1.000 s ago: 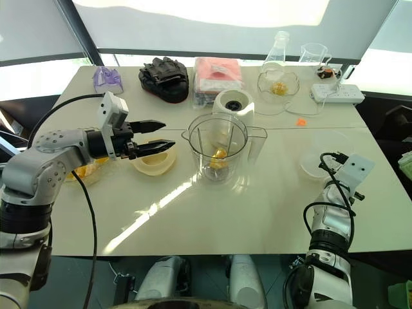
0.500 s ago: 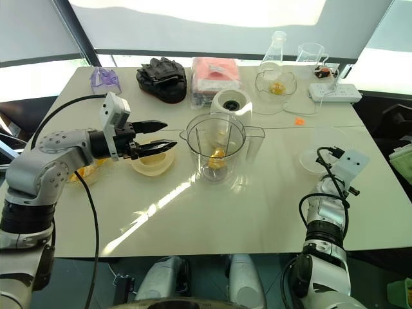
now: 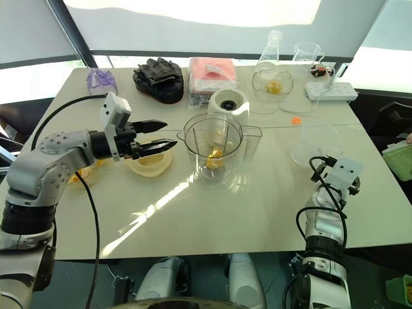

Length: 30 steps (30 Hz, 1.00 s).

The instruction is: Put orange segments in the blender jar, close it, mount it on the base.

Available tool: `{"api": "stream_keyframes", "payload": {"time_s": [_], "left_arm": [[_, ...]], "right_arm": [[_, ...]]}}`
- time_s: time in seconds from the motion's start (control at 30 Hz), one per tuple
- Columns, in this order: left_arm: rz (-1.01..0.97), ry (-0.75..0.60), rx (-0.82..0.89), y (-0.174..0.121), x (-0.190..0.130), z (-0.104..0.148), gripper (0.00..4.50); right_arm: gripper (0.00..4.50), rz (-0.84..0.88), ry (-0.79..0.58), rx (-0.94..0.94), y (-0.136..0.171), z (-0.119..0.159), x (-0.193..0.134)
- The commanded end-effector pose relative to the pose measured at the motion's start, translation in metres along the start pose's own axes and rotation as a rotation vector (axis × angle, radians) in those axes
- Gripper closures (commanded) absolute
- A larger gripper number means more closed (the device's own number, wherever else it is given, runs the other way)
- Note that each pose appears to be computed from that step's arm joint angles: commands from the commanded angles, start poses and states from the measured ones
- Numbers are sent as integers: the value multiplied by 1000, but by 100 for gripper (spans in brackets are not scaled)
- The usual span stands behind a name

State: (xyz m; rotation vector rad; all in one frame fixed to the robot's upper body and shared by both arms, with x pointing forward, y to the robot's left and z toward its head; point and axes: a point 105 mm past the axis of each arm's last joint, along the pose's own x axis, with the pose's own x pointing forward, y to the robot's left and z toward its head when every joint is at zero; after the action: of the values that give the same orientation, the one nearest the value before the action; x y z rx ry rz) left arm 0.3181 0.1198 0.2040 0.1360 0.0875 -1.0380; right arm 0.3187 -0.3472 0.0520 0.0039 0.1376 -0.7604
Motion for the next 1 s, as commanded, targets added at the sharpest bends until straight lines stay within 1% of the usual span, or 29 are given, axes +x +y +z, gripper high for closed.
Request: {"api": "stream_keyframes", "payload": {"time_s": [0.03, 0.13, 0.27, 0.33, 0.43, 0.53, 0.6, 0.67, 0.77, 0.87, 0.9, 0.97, 1.0], "left_arm": [[0, -33, 29, -3, -2, 9, 101], [3, -34, 28, -2, -2, 9, 101], [57, -29, 39, 10, -8, 9, 101], [100, -19, 53, 22, -12, 10, 101], [145, 0, 73, 38, -18, 10, 101], [161, 45, 105, 54, -22, 6, 101], [170, 107, 141, 67, -23, -2, 101], [187, 166, 162, 84, -20, -14, 101], [185, 240, 174, 102, -15, -30, 101], [125, 329, 218, 108, -8, -44, 101], [92, 370, 240, 108, -6, -50, 101], [30, 439, 278, 108, 0, -58, 101], [6, 470, 300, 109, 4, -59, 101]], "right_arm": [[4, 33, -77, 8, -1, 22, -8], [4, 53, -96, 0, -4, 27, -15], [4, 83, -152, -27, -23, 45, -36], [4, 163, -203, -70, -33, 59, -54], [4, 271, -243, -97, -47, 76, -78], [4, 433, -241, -47, -49, 87, -100], [4, 601, -201, -10, -41, 88, -117], [4, 782, -117, -27, -32, 79, -135], [4, 933, -4, -33, -31, 72, -154], [4, 1134, 170, 3, -30, 67, -191], [4, 1173, 214, -24, -32, 66, -200], [4, 1233, 256, -70, -34, 72, -210], [4, 1260, 245, -91, -33, 80, -212]]}}
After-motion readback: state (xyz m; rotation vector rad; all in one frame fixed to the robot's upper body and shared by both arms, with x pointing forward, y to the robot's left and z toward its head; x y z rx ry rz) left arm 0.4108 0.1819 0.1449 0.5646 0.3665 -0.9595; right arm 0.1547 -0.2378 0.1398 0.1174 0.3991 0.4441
